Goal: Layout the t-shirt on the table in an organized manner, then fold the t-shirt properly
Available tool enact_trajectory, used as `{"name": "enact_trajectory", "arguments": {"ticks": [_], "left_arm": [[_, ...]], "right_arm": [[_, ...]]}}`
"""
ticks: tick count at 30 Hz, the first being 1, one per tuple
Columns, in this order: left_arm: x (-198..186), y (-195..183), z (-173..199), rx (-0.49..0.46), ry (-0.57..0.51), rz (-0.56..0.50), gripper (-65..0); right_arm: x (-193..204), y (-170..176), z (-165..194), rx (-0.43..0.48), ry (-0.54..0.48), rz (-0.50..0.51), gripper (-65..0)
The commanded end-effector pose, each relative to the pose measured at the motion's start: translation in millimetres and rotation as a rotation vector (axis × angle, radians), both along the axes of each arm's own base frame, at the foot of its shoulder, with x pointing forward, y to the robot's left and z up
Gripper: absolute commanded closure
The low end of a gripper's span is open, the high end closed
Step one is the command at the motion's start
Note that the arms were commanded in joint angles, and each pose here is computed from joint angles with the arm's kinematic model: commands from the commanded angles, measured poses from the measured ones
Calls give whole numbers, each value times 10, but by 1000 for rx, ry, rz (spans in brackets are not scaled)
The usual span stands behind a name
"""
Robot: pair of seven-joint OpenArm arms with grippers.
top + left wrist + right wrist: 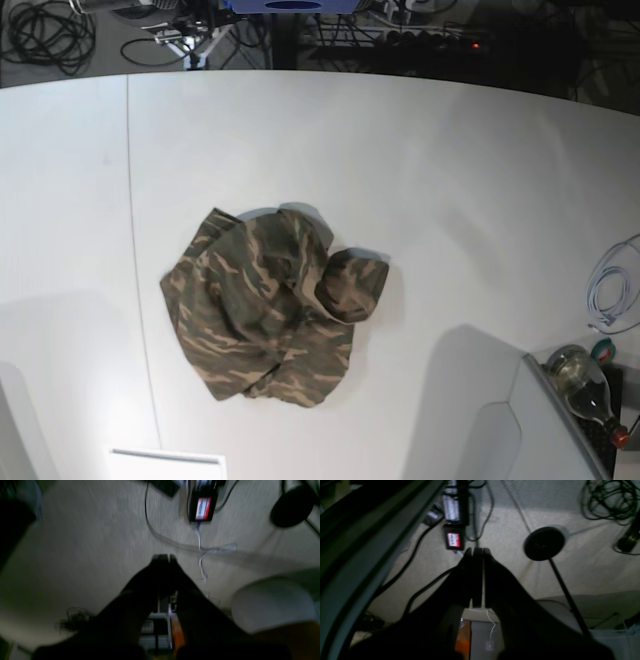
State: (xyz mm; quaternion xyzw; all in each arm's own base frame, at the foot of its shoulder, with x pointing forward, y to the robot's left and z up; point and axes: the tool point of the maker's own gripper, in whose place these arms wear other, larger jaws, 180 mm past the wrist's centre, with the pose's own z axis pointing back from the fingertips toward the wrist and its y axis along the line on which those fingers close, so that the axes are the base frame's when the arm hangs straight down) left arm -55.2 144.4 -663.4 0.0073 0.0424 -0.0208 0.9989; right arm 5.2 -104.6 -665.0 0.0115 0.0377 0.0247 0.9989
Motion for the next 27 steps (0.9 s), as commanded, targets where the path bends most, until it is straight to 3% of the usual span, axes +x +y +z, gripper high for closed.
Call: {"name": "enact_trajectory", "arguments": {"ticks": [1, 7, 12, 16, 18, 23, 24, 25, 27], "left_arm": [[151, 20, -10, 4, -29, -7, -3], [617, 113, -15, 16, -140, 12, -3], [521, 103, 4, 10, -202, -18, -3], [682, 197, 39, 23, -301, 1, 0], [683, 214, 54, 25, -327, -1, 0], [529, 208, 56, 20, -310, -25, -2], [501, 218, 58, 21, -307, -25, -3], [502, 238, 59, 24, -307, -26, -3], [489, 288, 62, 32, -304, -28, -5]], "right_arm": [[-42, -52, -1, -7, 9, -1, 0], [-194, -63, 0, -9, 30, 2, 0], [-287, -78, 1, -11, 9, -5, 0], [-255, -76, 9, -10, -26, -8, -15], [-272, -74, 10, -9, -23, -11, -101], [-384, -49, 17, -4, -18, -10, -563], [-367, -48, 18, -3, -35, -11, -603], [-402, -46, 21, -2, -43, -10, -591], [-402, -44, 22, -1, -60, -10, -480]]}}
